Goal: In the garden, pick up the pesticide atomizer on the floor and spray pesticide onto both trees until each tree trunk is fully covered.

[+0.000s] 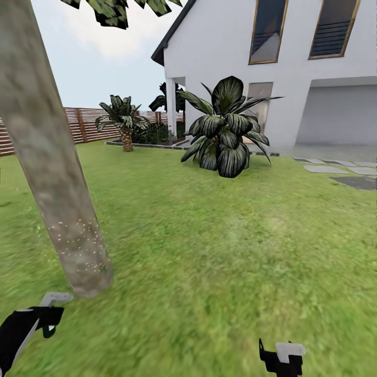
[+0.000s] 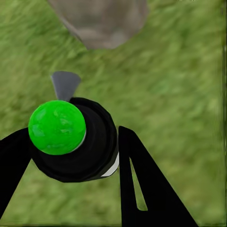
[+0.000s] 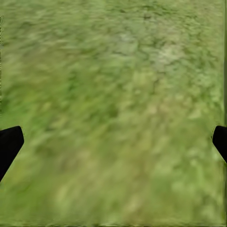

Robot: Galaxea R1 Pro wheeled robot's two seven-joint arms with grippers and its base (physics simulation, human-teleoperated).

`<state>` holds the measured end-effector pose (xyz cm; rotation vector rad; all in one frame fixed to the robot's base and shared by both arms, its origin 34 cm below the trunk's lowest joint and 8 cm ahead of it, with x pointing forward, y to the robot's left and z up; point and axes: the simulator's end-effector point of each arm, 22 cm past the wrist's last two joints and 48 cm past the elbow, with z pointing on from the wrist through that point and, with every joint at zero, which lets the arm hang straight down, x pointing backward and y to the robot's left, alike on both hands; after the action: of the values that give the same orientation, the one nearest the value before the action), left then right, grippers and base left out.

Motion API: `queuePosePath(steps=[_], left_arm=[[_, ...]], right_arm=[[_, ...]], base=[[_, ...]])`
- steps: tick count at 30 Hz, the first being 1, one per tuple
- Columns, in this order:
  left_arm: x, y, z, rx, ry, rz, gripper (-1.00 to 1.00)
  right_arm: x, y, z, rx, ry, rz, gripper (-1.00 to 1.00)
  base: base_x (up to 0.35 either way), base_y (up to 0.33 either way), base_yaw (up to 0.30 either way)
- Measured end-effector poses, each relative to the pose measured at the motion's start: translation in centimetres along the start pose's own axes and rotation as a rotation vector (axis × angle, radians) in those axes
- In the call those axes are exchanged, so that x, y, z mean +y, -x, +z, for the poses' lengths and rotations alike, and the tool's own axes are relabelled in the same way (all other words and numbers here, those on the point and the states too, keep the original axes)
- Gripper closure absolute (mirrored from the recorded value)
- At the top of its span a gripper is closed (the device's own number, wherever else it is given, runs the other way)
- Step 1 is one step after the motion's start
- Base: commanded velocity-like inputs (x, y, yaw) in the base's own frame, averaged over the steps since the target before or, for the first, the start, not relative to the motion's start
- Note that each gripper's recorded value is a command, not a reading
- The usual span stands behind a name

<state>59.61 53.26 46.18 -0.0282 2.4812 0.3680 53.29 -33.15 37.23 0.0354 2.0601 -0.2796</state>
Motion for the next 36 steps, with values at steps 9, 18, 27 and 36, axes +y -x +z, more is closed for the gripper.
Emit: queuePosePath(steps=[9,18,27,36], left_arm=[[-7.5,1.9,-0.5,-0.101,-0.246,0.168,1.0],[-15.1,0.7,-2.4,-0.088,-0.501,0.383,1.0],[-20.7,-2.7,-5.8,-0.033,-0.741,0.768,1.0],[-24.8,-2.6,-6.6,-0.043,-0.775,0.85,1.0]], right_arm=[[0.3,0.3,0.1,-0.006,0.009,-0.007,-1.0],[10.2,9.2,1.2,-0.179,0.366,-0.207,-1.0],[20.2,15.5,-2.3,-0.172,0.921,-0.329,-1.0],[22.4,13.0,-4.7,-0.131,1.063,-0.491,-1.0]], base=[[-0.334,0.0,0.0],[-0.33,0.0,0.0],[-0.049,0.0,0.0],[0.0,0.0,0.0]])
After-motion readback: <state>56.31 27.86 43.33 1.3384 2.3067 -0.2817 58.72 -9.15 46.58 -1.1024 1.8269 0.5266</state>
